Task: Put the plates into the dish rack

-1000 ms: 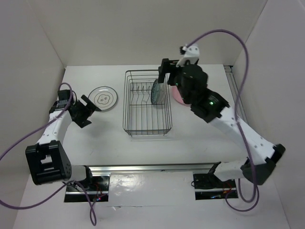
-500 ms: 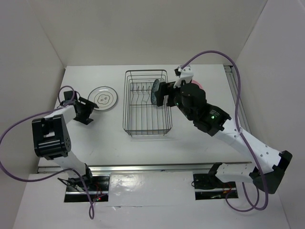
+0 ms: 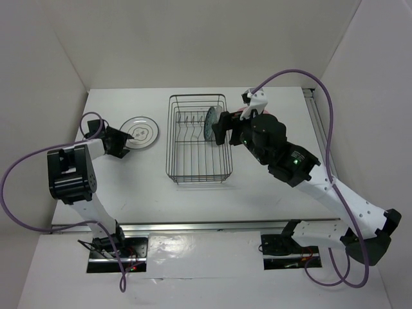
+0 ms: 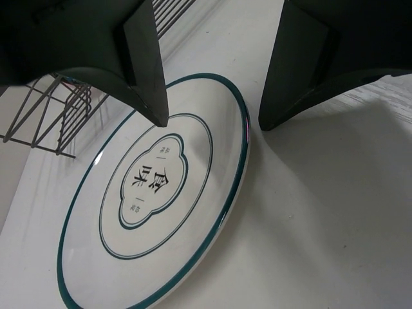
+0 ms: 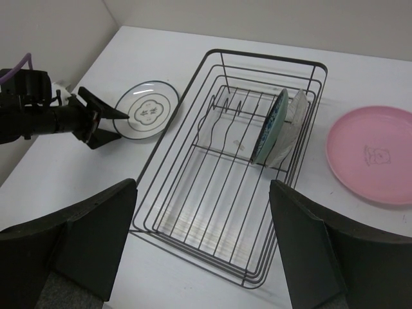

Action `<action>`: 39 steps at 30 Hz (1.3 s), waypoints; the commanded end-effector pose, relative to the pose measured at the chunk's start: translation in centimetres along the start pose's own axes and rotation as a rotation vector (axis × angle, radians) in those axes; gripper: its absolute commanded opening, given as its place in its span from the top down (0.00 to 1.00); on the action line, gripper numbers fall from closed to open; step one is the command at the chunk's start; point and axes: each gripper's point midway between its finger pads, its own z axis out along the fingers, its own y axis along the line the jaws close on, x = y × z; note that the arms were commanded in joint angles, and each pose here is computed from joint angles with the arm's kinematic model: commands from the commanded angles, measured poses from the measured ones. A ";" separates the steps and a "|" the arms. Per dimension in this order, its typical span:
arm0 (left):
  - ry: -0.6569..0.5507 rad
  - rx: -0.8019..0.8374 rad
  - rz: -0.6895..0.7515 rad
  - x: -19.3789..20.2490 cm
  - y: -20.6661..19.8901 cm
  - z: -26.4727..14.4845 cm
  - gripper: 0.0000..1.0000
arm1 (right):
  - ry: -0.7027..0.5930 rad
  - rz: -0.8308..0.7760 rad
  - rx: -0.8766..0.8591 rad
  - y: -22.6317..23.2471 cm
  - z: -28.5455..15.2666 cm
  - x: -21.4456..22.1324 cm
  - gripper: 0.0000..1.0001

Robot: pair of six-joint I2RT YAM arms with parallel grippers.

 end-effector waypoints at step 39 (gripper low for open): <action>-0.335 0.239 0.262 -6.6 -10.6 -16.1 1.00 | -0.068 0.009 -0.049 0.4 -0.6 -0.9 0.10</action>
